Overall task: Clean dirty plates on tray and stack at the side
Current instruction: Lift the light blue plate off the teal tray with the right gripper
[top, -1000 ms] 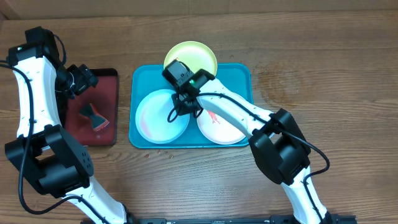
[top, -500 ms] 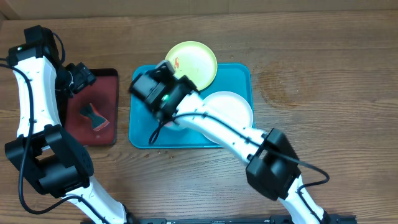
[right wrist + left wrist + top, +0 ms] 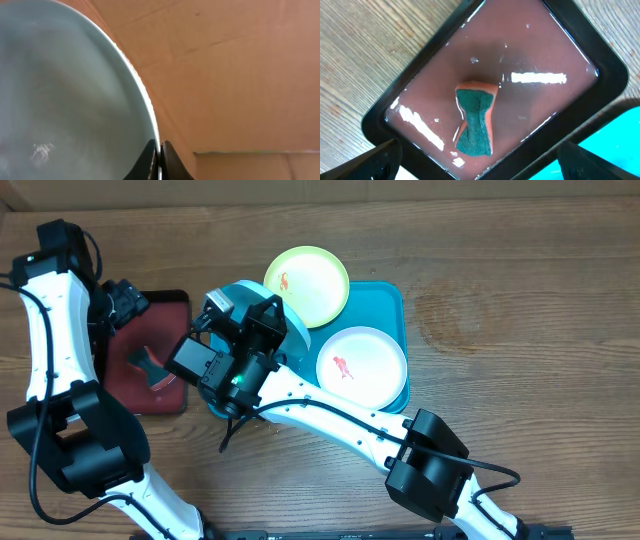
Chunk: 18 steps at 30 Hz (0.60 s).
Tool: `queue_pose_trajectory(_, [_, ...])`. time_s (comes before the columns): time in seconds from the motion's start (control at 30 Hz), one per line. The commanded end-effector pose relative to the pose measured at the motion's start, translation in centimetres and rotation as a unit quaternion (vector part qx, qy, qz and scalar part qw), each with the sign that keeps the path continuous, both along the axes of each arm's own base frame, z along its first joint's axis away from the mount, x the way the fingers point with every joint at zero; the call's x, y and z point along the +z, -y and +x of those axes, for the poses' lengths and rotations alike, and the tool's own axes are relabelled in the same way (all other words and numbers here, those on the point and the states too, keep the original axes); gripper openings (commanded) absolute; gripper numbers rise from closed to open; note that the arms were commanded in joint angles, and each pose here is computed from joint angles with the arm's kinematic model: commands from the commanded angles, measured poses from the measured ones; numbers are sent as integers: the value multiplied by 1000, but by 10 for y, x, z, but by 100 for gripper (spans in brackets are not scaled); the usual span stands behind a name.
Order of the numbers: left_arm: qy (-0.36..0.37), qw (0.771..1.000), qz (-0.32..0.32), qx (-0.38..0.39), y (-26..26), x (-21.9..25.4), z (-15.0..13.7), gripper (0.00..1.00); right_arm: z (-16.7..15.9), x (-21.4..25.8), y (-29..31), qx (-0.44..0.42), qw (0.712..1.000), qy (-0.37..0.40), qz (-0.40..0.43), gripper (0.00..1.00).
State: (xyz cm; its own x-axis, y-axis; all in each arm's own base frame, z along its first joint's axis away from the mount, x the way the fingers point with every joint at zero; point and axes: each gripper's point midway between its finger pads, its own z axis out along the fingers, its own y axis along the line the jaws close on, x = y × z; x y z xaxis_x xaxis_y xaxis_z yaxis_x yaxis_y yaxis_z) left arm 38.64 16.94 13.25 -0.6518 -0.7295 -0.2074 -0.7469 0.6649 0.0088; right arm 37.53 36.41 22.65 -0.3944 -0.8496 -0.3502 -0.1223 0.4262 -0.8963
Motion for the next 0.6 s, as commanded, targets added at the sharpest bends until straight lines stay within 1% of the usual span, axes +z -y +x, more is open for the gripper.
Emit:
queue_pose_trajectory(0.0, [8,999,8,39,-16,4,-4,100,-2,42,4,0,1000,30,-3,4])
queue_pose_trajectory(0.23, [13,999,6,50,-25,5,-7,100,0,45,0,2,999,38,16,4])
queue_pose_trajectory(0.3, [13,999,6,50,-25,5,-6,100,0,37,-6,11,998,24,51,4])
queue_pose_trajectory(0.37, [13,999,6,50,-25,5,-6,100,-3,10,-19,37,992,-39,118,4])
queue_pose_trajectory(0.43, [10,999,5,50,-24,4,-7,100,-8,-28,-34,74,969,-153,179,4])
queue_pose_trajectory(0.47, [9,999,4,50,-24,4,-8,100,-6,-42,-33,71,954,-198,214,4])
queue_pose_trajectory(0.57, [7,999,4,50,-23,4,-9,100,14,-35,-1,-12,937,-187,296,4])
